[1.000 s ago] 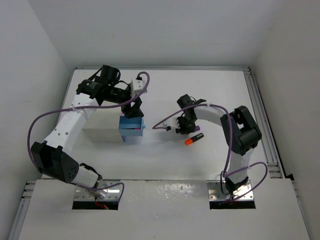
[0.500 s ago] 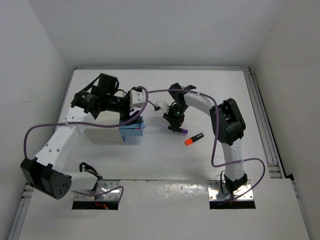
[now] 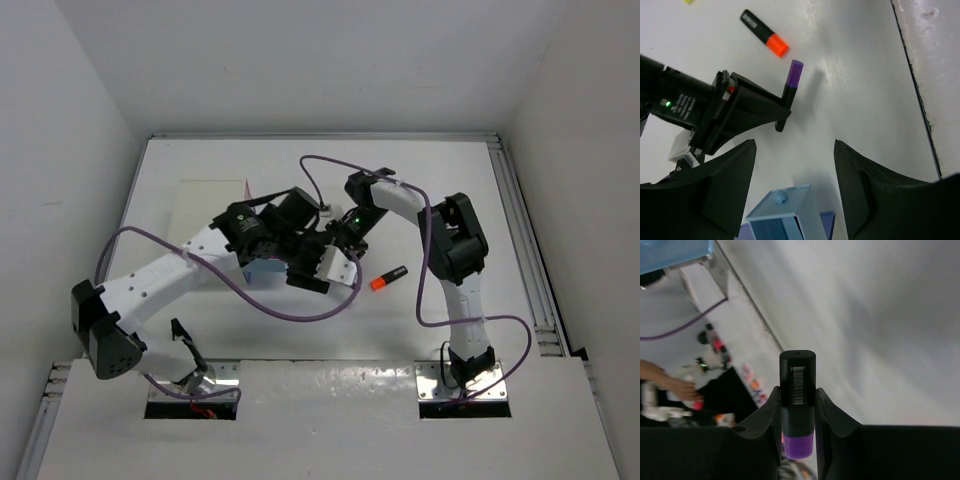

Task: Sort the stationery into containers
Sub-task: Pick up the pen from the center of the board.

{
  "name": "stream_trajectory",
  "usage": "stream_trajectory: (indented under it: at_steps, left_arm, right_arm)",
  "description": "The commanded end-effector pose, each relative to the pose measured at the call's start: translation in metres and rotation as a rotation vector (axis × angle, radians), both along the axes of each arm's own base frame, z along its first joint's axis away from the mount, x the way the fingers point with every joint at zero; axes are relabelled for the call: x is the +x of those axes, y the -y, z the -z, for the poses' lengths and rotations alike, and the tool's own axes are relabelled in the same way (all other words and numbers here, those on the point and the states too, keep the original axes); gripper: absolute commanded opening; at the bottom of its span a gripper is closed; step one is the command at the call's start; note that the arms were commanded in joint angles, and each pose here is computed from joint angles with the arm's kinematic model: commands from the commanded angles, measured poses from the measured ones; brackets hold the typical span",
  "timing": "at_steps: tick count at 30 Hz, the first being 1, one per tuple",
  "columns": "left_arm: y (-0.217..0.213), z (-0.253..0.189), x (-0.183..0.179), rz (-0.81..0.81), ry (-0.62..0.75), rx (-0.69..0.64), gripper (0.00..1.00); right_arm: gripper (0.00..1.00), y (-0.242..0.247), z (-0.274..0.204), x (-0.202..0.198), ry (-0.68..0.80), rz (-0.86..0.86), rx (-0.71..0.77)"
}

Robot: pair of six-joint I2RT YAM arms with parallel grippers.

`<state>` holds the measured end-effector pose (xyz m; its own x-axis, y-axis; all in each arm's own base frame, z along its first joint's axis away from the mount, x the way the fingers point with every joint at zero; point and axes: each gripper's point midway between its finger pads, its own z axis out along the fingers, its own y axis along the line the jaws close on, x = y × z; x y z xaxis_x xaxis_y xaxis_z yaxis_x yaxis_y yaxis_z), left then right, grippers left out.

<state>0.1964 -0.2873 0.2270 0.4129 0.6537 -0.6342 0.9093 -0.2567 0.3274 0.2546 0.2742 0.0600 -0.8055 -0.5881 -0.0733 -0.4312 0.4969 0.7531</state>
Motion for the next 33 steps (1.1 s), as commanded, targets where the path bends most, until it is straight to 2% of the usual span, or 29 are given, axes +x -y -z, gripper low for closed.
stream_trajectory:
  at_steps: [1,9,13,23,33]
  left_arm:
    - [0.011,0.012,0.002,0.029,0.078,0.085,0.69]
    - [0.034,0.033,-0.019,0.133,0.085,0.122,0.68]
    - [0.041,0.044,-0.026,0.166,0.036,0.133,0.67]
    - [0.052,0.064,-0.049,0.255,-0.027,0.148,0.58]
    - [0.058,0.066,-0.048,0.259,-0.018,0.145,0.46]
  right_arm:
    - [0.0,-0.009,-0.022,-0.016,-0.182,0.127,0.019]
    - [0.0,-0.012,-0.029,-0.032,-0.35,0.236,-0.01]
    - [0.0,-0.014,-0.031,-0.041,-0.435,0.278,-0.005]
    - [0.0,-0.021,-0.054,-0.044,-0.453,0.304,0.063]
    - [0.0,-0.02,-0.067,-0.047,-0.42,0.289,0.097]
